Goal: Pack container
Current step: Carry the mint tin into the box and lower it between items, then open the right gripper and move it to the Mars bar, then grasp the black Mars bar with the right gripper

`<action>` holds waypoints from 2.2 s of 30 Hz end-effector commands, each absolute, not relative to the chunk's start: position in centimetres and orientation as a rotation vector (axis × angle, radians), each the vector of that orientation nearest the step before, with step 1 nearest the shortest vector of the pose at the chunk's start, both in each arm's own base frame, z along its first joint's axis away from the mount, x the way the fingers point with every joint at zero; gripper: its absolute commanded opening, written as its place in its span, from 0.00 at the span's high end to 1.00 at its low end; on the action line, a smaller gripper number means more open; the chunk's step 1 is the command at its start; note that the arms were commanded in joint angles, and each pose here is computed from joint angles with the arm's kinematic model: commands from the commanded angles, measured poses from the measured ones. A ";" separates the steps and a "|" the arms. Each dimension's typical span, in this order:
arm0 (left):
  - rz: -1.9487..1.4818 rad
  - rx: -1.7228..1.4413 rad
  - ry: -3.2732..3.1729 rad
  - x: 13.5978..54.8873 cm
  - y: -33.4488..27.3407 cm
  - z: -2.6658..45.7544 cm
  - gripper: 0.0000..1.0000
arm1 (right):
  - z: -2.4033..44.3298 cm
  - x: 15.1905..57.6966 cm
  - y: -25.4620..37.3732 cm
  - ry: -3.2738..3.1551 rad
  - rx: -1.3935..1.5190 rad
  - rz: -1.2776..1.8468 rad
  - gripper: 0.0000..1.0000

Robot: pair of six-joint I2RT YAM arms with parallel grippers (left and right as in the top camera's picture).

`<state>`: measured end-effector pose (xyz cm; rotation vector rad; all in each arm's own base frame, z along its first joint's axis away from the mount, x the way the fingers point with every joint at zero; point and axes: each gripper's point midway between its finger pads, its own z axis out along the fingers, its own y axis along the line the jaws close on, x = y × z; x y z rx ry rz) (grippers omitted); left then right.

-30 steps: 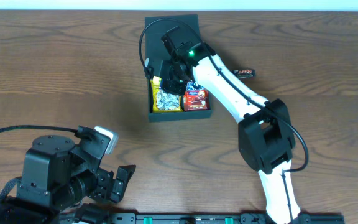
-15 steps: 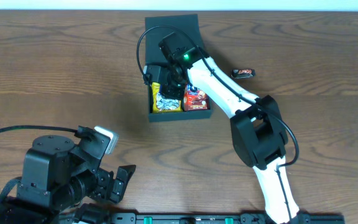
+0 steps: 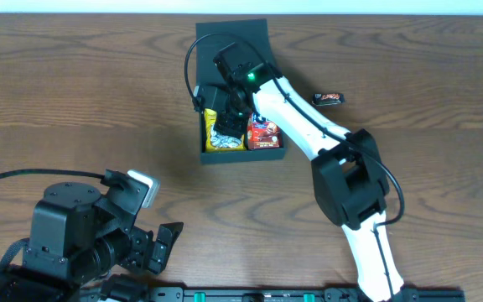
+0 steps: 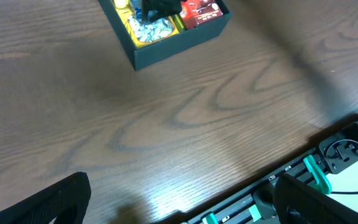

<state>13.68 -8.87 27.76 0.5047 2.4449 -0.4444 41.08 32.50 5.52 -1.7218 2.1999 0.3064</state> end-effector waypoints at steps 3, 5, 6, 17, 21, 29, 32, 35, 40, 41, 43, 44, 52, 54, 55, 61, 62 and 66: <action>-0.440 0.526 2.435 13.6 -8.9 27.8 0.05 | 15.7 42.1 33.4 2.054 -1.562 0.295 0.33; -0.440 0.526 2.435 13.6 -8.9 27.8 0.05 | 18.3 42.1 33.1 2.009 -1.532 0.285 0.33; -0.440 0.526 2.435 13.6 -8.9 27.8 0.05 | 19.7 42.1 32.9 1.990 -1.509 0.282 0.32; -0.440 0.526 2.435 13.6 -8.9 27.8 0.05 | 27.1 46.1 23.0 2.137 -1.013 0.145 0.01; -0.440 0.526 2.435 13.6 -8.9 27.8 0.05 | 25.4 47.8 17.6 2.266 -0.877 0.126 0.01; -0.440 0.526 2.435 13.6 -8.9 27.8 0.05 | 21.0 50.3 9.7 2.430 -0.740 0.023 0.01; -0.440 0.526 2.435 13.6 -8.9 27.8 0.05 | 18.1 50.8 8.1 2.486 -0.774 0.005 0.01; -0.440 0.526 2.435 13.6 -8.9 27.8 0.05 | 15.4 51.3 6.9 2.547 -0.757 0.010 0.01; -0.440 0.526 2.435 13.6 -8.9 27.8 0.05 | 10.7 51.5 6.4 2.620 -0.840 0.016 0.05; -0.440 0.526 2.435 13.6 -8.9 27.8 0.05 | 10.1 51.5 6.4 2.628 -0.860 0.017 0.06; -0.440 0.526 2.435 13.6 -8.9 27.8 0.05 | 8.4 51.4 6.4 2.642 -0.910 0.019 0.09; -0.440 0.526 2.435 13.6 -8.9 27.8 0.05 | 7.8 51.4 6.4 2.651 -0.919 0.022 0.09; -0.440 0.526 2.435 13.6 -8.9 27.8 0.05 | 3.9 51.0 6.3 2.681 -1.052 0.033 0.10; -0.440 0.526 2.435 13.6 -8.9 27.8 0.05 | 3.1 50.9 6.3 2.691 -1.069 0.039 0.11; -0.440 0.526 2.435 13.6 -8.9 27.8 0.05 | 3.0 50.9 6.3 2.694 -1.071 0.039 0.11; -0.440 0.526 2.435 13.6 -8.9 27.8 0.05 | 2.3 50.6 6.4 2.681 -1.140 0.052 0.11; -0.440 0.526 2.435 13.6 -8.9 27.8 0.05 | 2.2 50.5 6.5 2.678 -1.153 0.059 0.10; -0.440 0.526 2.435 13.6 -8.9 27.8 0.05 | 1.8 50.2 6.6 2.674 -1.190 0.070 0.10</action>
